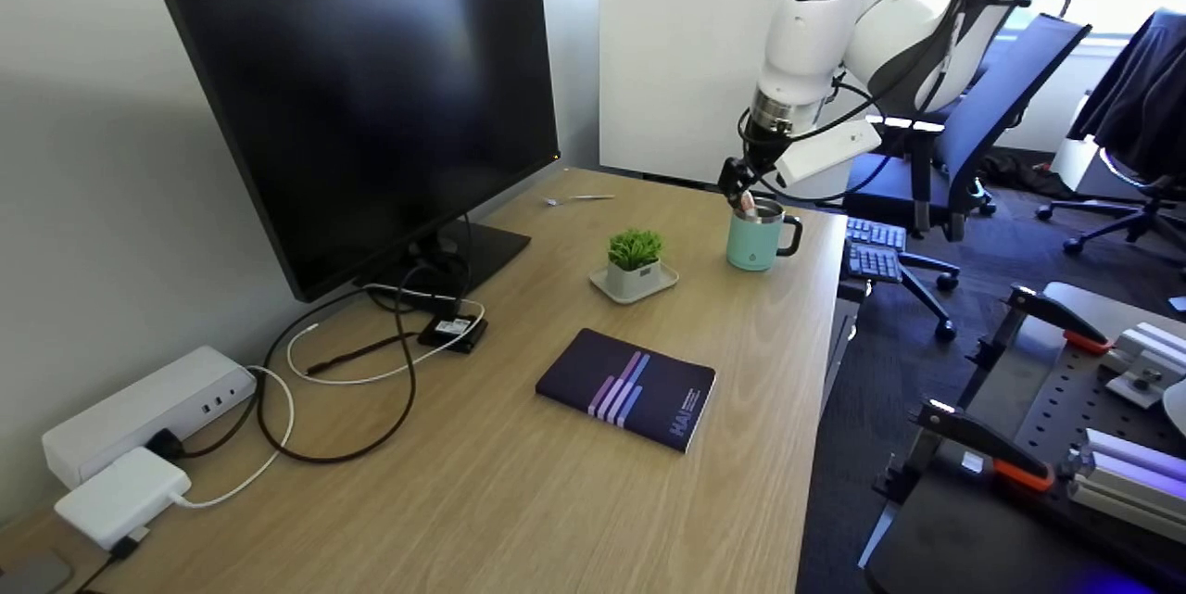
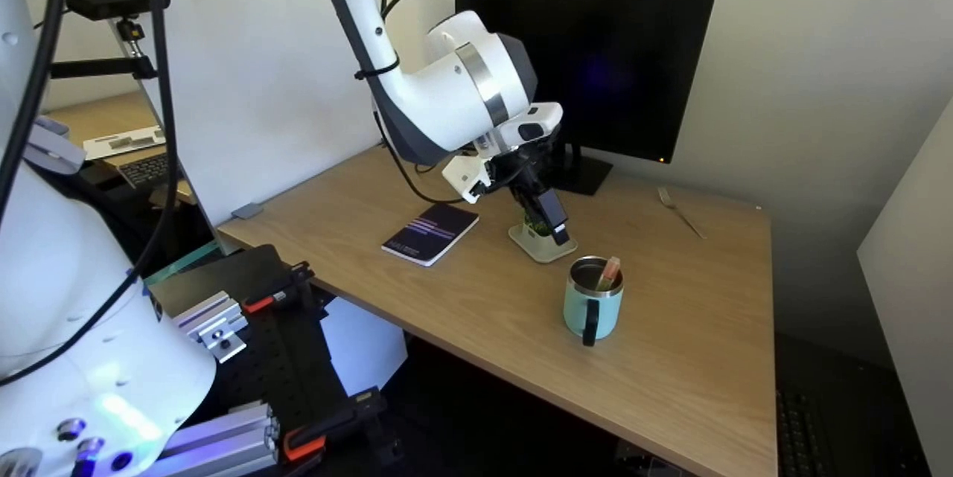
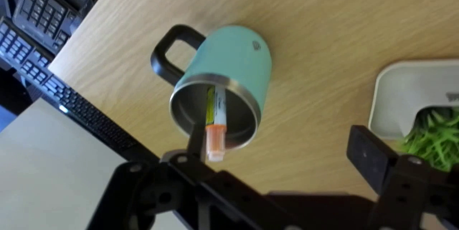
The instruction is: Pick up the marker and put it in the cup
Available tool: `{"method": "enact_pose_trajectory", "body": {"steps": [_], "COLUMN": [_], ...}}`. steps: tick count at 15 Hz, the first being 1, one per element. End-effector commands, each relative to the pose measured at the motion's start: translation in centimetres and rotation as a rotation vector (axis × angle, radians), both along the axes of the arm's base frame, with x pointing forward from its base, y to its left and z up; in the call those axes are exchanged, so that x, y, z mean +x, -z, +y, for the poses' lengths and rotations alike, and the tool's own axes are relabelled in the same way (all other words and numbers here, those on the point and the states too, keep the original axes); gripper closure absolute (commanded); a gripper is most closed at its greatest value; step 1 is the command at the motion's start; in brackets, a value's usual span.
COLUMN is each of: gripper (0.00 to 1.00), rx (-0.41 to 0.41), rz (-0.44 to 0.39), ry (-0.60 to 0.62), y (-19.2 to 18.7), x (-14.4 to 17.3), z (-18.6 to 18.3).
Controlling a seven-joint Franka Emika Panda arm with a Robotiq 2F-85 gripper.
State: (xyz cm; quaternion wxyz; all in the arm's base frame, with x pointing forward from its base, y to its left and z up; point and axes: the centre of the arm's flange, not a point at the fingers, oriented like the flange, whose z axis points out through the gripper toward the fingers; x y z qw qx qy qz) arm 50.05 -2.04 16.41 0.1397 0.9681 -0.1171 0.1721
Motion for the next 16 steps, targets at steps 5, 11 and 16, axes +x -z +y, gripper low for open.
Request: {"method": "enact_pose_trajectory", "body": {"steps": [5, 11, 16], "gripper": [0.0, 0.0, 0.0], "rx": [0.078, 0.134, 0.199], "rz": [0.176, 0.229, 0.268], "ry": [-0.111, -0.163, -0.18], "y": [-4.2, -7.2, -9.5], "x": [0.8, 2.1, 2.3], "z": [2.8, 3.9, 3.5]}}
